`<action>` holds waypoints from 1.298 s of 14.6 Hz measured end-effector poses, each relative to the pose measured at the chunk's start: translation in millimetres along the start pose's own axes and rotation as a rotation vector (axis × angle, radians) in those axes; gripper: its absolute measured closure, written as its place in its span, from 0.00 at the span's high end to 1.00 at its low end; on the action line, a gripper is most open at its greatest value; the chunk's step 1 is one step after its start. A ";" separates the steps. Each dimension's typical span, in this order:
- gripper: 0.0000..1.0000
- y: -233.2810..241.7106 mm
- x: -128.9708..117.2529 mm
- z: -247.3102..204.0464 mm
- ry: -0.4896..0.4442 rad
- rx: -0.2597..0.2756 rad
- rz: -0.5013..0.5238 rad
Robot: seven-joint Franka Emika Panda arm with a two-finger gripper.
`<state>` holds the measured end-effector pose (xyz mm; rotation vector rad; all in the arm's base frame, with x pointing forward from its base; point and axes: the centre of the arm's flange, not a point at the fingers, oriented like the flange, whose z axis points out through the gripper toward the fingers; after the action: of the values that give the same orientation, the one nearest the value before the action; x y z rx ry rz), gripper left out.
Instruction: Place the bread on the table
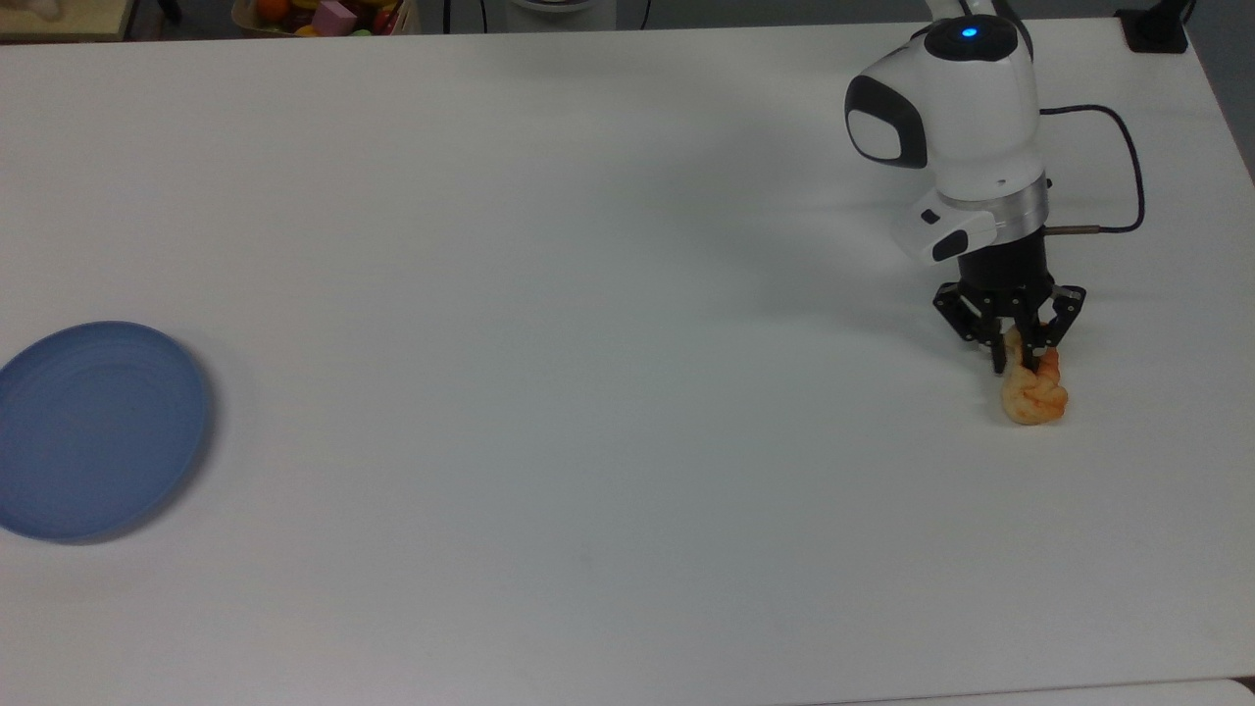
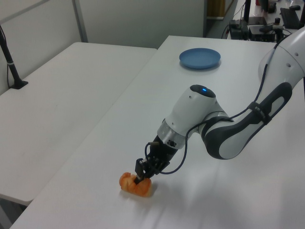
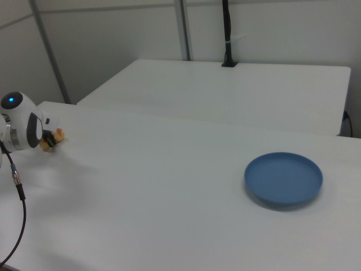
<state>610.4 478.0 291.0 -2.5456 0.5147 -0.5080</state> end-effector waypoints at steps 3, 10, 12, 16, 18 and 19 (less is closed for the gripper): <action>0.44 12.7 13.9 3.9 0.015 -0.018 -0.002; 0.77 21.8 40.0 -8.3 0.019 -0.060 0.022; 1.00 5.5 48.0 -40.7 0.007 -0.097 -0.013; 1.00 -0.2 45.7 -73.7 -0.052 -0.182 -0.141; 1.00 7.3 51.2 -94.4 -0.100 -0.239 -0.203; 1.00 17.9 65.5 -116.9 -0.131 -0.286 -0.226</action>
<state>610.7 389.2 393.0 -2.9080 0.2689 -0.3624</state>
